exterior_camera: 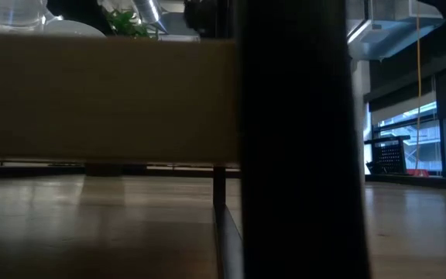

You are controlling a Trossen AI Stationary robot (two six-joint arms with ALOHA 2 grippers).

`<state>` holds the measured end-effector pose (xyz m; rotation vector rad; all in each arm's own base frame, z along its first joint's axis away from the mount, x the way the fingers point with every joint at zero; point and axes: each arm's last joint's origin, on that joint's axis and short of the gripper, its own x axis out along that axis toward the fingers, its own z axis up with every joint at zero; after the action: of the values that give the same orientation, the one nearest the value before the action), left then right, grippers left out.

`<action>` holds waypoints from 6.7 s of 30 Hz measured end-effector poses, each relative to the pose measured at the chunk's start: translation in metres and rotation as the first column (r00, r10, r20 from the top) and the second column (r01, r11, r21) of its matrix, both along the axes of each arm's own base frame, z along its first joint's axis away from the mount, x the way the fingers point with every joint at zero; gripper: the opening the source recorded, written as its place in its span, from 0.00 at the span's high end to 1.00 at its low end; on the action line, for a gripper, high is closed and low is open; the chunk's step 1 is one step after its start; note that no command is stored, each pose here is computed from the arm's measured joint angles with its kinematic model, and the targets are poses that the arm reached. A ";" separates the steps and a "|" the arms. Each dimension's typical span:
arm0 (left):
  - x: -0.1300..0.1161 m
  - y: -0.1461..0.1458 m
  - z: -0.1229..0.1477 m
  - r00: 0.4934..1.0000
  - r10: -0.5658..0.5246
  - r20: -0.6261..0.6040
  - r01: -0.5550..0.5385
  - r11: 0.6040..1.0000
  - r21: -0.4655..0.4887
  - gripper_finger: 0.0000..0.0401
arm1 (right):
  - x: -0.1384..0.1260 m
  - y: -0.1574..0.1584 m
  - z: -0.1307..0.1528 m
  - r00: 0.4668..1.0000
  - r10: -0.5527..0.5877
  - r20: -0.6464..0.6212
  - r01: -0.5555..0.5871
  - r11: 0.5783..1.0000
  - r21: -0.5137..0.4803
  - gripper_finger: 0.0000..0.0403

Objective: Pick and place medicine bottles onto shelf by color
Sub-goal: Put the transparent pill bottle on the shelf aligned with the other transparent pill bottles

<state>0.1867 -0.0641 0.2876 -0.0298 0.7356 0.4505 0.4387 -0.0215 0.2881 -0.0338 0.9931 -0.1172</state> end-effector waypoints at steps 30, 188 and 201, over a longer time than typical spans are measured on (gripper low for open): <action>-0.004 -0.004 -0.002 1.000 0.008 -0.011 -0.008 1.000 -0.018 0.51 | 0.023 0.003 -0.085 0.958 0.174 -0.228 -0.160 0.984 0.079 0.63; 0.115 0.064 -0.180 0.955 -0.209 0.212 0.201 0.978 0.055 0.55 | -0.056 0.018 0.126 0.987 -0.028 0.157 0.052 0.987 -0.151 0.39; 0.110 0.055 -0.172 0.953 -0.241 0.182 0.237 0.970 0.044 0.69 | -0.056 0.018 0.127 0.986 -0.028 0.167 0.054 0.987 -0.151 0.39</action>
<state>0.2968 -0.0088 0.1158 0.0374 0.5413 0.2199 0.3830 -0.0037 0.4147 -0.1438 0.8184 -0.2313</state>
